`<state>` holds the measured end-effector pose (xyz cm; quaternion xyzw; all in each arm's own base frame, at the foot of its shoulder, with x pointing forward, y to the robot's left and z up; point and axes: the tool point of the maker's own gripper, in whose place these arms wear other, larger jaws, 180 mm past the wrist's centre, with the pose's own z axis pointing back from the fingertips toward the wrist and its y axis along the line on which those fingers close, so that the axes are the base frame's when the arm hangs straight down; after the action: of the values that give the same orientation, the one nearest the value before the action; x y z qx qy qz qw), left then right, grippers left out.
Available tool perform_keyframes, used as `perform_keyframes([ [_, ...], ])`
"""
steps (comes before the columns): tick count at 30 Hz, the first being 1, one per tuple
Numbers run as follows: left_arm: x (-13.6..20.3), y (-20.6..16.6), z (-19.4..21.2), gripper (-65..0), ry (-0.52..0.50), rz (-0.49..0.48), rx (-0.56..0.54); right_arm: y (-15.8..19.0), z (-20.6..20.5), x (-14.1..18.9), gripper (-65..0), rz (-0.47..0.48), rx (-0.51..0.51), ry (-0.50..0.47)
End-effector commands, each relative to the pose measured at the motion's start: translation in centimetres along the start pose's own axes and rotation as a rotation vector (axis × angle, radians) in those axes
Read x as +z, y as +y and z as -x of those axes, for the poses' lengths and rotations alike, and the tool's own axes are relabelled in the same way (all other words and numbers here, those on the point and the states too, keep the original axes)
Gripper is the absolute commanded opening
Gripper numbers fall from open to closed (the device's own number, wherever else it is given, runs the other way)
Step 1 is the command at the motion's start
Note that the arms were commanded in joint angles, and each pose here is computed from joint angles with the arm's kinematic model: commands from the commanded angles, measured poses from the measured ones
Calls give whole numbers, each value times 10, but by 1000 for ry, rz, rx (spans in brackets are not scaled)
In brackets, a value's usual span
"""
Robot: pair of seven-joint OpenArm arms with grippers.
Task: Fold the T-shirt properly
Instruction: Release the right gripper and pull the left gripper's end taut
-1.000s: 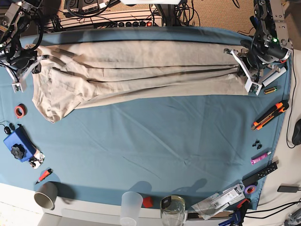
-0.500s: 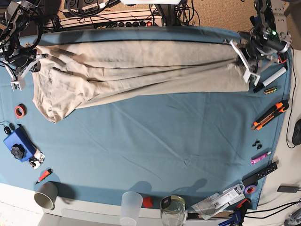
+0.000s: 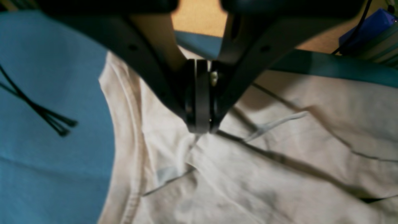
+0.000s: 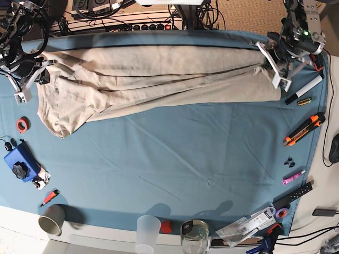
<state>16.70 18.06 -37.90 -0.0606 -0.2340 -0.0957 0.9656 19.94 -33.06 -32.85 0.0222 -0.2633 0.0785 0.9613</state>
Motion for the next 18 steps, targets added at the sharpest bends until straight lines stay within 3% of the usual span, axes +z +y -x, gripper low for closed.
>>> perform_keyframes([
  [1,3,0,-4,-650,-21,-4,-1,-5,-14,8,-650,19,25,-42],
  [7,2,-3,-6,-650,-36,-3,15,-5,-14,8,-650,19,25,-43],
  [11,2,1,-4,-650,-23,-29,4,-3,-14,8,-650,8,78,-42],
  [16,2,9,-4,-399,-24,-70,63,-3,-14,8,-650,8,78,-43],
  [18,4,9,-6,-363,-30,-77,55,-3,-16,8,-560,7,78,-54],
])
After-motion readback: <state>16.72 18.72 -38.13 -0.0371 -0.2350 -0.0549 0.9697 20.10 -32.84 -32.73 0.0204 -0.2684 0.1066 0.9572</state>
